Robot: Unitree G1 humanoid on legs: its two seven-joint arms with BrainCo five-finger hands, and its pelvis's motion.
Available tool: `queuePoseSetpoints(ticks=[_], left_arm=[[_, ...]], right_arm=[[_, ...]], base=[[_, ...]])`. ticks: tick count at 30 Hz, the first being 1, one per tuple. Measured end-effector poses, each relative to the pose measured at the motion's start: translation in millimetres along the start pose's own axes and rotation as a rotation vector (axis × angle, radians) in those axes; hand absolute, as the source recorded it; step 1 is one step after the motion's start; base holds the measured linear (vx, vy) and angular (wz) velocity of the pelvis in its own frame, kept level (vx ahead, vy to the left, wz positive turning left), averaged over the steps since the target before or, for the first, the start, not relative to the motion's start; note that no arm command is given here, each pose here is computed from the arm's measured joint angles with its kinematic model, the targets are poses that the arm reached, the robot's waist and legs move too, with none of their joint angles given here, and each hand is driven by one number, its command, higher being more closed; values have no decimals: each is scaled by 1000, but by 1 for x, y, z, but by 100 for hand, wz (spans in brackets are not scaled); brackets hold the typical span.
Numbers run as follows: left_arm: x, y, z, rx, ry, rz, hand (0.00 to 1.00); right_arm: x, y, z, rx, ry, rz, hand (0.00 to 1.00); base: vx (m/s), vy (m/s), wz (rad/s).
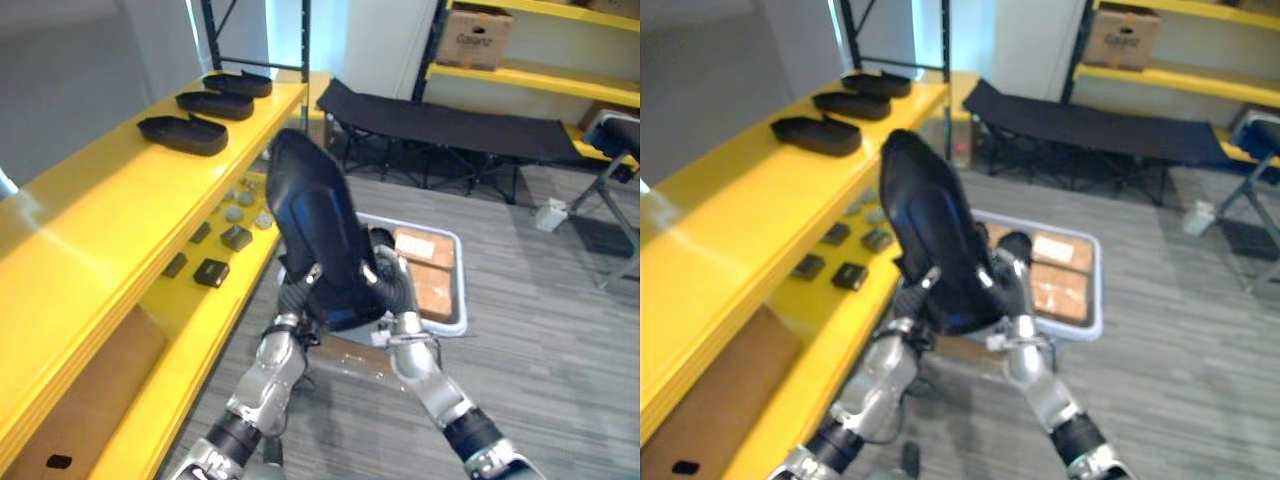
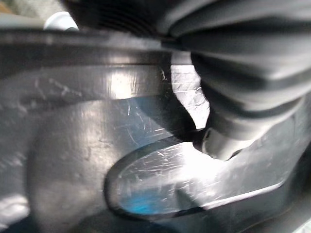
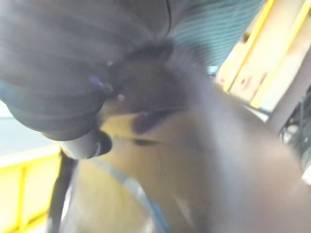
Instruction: Walk over and take plastic housings, then place them on the shelf
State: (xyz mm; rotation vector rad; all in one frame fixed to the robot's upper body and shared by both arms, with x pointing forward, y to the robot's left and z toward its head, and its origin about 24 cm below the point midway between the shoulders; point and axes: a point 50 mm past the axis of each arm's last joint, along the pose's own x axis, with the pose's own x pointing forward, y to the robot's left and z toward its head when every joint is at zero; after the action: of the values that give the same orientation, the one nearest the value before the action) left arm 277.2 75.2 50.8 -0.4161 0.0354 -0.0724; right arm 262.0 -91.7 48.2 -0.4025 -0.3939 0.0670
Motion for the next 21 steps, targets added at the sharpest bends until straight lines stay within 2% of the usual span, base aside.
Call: queuePoseSetpoints(ticks=[2,6,8,11,12,14,15,17,21], left_arm=[[0,-1,2,37,-21,4,100],[-2,-5,22,269,-202,71,100],[-2,-5,35,316,-283,96,100],[-6,3,74,392,-500,218,100],[-6,5,75,395,-508,229,100],[-10,23,78,426,-521,329,100],[-12,29,77,435,-518,356,100],[-22,54,73,467,-493,466,100],[-33,82,75,483,-486,608,100]], right_arm=[[-1,0,0,22,6,11,0],[-7,5,-4,112,54,63,0],[-10,8,-4,151,71,101,0],[-9,1,25,403,-10,144,0],[-8,-2,29,424,-29,140,0],[4,-42,53,521,-208,30,0],[6,-55,58,530,-256,-11,0],[7,-105,74,550,-425,-159,0],[-3,-145,81,519,-513,-272,0]], base=[[0,0,0],[0,0,0],[0,0,0],[0,0,-3],[0,0,-6],[-21,6,-1],[-61,21,-1],[-51,21,-3],[-28,20,-17]])
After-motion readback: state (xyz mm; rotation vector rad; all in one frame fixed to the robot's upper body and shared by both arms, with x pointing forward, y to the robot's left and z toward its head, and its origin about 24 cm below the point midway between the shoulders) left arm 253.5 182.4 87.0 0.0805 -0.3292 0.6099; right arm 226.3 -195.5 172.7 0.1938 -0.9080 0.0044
